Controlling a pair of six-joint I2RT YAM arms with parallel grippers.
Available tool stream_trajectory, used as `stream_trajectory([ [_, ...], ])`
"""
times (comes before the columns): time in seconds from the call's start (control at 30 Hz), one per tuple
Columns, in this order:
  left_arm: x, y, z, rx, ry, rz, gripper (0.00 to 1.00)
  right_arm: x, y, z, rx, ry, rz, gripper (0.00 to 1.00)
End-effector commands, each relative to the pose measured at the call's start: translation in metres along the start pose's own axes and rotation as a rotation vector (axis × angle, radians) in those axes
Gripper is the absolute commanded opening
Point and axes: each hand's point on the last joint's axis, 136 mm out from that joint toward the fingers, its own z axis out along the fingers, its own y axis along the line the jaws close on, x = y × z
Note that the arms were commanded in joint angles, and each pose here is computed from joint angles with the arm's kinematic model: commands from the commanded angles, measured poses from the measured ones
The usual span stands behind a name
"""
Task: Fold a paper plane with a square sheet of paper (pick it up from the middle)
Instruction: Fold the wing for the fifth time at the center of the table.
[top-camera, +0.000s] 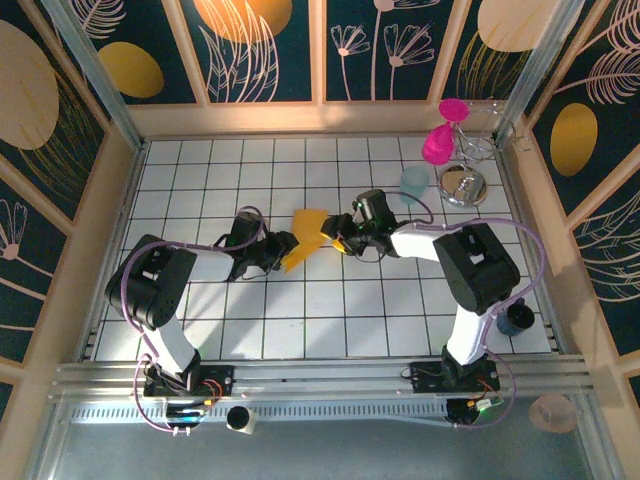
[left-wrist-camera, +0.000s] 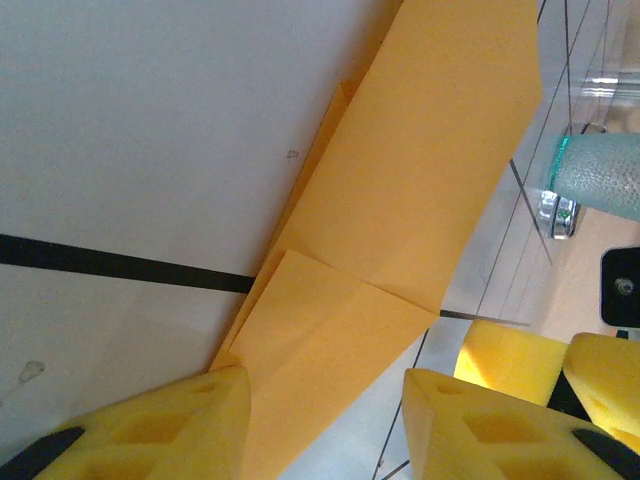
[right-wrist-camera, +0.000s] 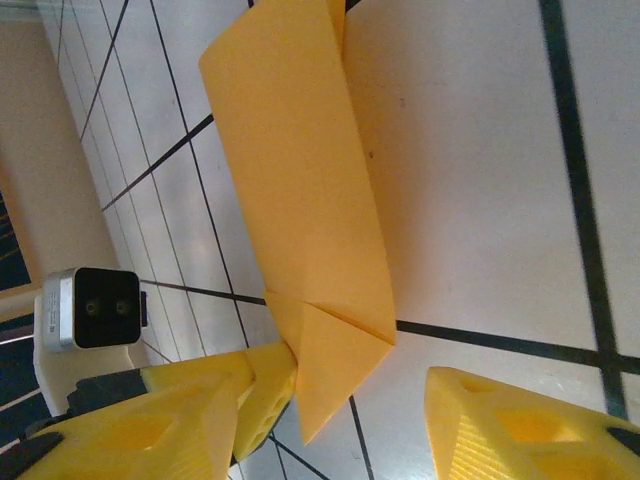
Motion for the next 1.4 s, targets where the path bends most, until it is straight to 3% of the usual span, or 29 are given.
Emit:
stream_trajectory([
  [0.0,0.016,0.031,0.003,-0.085,0.063,-0.080,0.45,0.006,0.008,0.010,0.003,0.038,-0.021,0.51],
  [0.43,0.014,0.033,0.003,-0.103,0.063,-0.073,0.45,0.008,-0.005,0.022,0.064,0.064,-0.021,0.50],
  [0.7,0.013,0.030,0.003,-0.098,0.062,-0.068,0.45,0.010,0.018,0.030,-0.057,0.118,-0.039,0.48],
  [0.97,0.010,0.020,0.001,-0.086,0.054,-0.047,0.45,0.011,0.021,0.032,-0.082,0.124,-0.044,0.31],
  [1.17,0.007,0.011,-0.001,-0.074,0.048,-0.024,0.45,0.010,0.017,0.035,-0.067,0.128,-0.049,0.25],
  [1.37,0.000,-0.005,-0.005,-0.057,0.025,0.050,0.46,0.004,0.016,0.034,-0.048,0.099,-0.059,0.07],
])
